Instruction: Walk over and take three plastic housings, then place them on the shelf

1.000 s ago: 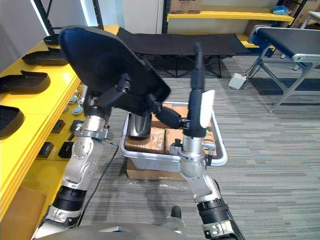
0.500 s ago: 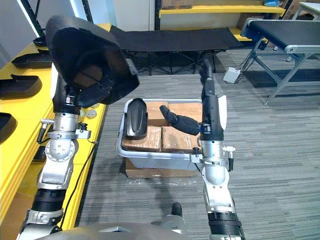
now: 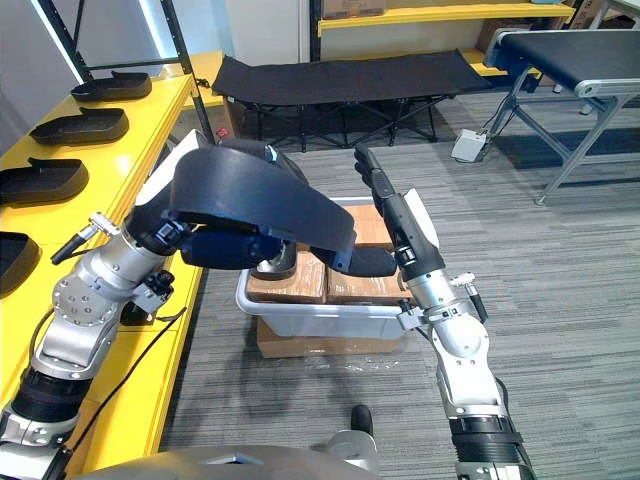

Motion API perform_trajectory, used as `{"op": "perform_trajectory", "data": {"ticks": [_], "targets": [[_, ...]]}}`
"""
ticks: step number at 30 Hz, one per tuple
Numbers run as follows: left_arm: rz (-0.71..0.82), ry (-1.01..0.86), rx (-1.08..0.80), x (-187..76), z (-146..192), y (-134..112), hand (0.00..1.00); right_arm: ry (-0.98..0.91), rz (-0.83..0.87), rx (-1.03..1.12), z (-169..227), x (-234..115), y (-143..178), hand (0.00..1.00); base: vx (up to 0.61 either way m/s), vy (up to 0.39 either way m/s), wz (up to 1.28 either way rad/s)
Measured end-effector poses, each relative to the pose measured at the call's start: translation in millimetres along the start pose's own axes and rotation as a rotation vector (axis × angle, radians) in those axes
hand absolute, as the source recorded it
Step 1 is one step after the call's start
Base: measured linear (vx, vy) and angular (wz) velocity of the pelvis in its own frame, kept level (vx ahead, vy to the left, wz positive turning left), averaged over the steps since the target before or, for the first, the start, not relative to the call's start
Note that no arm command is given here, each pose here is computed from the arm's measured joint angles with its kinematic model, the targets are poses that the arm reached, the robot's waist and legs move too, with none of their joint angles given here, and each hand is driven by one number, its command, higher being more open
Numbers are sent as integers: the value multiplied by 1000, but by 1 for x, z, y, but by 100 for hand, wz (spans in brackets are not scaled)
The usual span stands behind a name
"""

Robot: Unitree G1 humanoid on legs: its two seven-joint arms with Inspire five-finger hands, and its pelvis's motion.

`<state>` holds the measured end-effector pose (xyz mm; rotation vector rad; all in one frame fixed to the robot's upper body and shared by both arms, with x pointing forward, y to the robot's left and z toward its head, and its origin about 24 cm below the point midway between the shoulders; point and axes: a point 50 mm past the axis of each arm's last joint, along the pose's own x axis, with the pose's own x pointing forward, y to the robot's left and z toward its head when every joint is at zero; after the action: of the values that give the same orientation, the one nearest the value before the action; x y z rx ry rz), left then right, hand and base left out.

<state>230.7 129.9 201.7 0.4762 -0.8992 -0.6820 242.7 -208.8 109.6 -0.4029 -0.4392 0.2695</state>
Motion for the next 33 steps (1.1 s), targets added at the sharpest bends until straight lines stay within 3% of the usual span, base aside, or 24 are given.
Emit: {"op": "perform_trajectory", "data": {"ticks": [10,11,20,25,32,33], "targets": [[1,34,-54,-2,-3,5,0,-6,56,23,1,7,3,100,0,0,1],[4,37,-55,-2,-3,6,0,-10,63,24,1,10,4,0,0,0,0],[3,49,-79,-1,-5,3,0,-91,225,65,9,19,33,0,0,0,0],[128,34,-211,1,-6,0,0,-163,115,108,19,32,33,0,0,0,0],[145,32,-227,0,-6,1,0,-176,129,110,21,34,36,0,0,0,0],[148,34,-233,-1,-7,1,100,-176,127,115,21,34,37,0,0,0,0]]}}
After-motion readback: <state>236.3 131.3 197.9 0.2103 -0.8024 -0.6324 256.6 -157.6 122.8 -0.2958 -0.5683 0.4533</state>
